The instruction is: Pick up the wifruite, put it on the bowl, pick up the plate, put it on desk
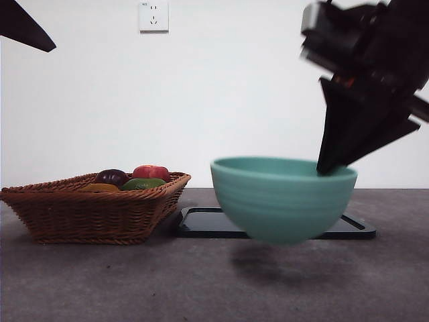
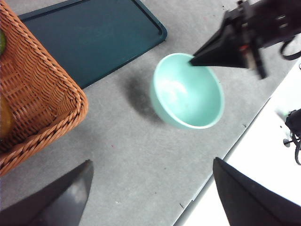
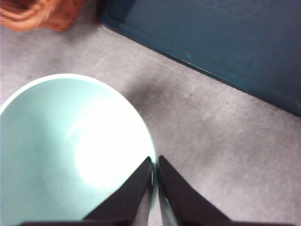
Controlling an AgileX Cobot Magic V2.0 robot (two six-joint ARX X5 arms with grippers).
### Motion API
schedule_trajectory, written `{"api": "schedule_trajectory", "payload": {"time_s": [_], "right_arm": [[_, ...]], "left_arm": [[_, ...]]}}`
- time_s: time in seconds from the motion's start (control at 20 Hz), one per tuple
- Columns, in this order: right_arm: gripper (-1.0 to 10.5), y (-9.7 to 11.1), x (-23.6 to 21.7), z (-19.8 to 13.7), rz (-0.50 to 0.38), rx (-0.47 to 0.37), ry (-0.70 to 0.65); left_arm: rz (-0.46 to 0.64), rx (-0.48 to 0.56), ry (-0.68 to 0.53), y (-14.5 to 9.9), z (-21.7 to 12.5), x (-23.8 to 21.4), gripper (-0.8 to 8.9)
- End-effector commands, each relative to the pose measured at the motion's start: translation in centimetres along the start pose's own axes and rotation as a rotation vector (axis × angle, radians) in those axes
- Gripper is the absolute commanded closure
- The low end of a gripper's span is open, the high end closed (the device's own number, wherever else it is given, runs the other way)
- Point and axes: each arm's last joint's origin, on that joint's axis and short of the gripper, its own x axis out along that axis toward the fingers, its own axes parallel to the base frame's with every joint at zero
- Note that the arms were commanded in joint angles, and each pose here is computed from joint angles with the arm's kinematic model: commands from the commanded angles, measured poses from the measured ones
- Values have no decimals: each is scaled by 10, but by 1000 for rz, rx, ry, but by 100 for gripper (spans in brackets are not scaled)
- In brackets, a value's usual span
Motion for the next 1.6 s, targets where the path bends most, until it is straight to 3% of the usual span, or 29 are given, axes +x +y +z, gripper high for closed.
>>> {"api": "schedule_trajectory", "payload": {"time_s": [0.05,0.65,0.85,0.95,1.15,1.35,1.6], "right_arm": [[935,4,16,1,-5,-3,38],[922,13,37,-2,-29,-39,73],[690,13,37,-2,-28,-31,71],[673,14,33,0,-28,-32,55],[673,18,7,8,-56,-40,-40],[673,25,-39,14,-27,-58,-139],[673,32,-88,2,127,-87,-191]], "left_arm": [[-9,25,-15,-2,4,-1,408],[-9,25,-15,-2,4,-1,408],[-9,25,-15,-2,4,-1,408],[-9,24,-15,-2,4,-1,408],[-9,24,-15,-2,4,-1,408],[-9,24,-15,-2,4,-1,408],[-9,24,-15,-2,4,-1,408]]}}
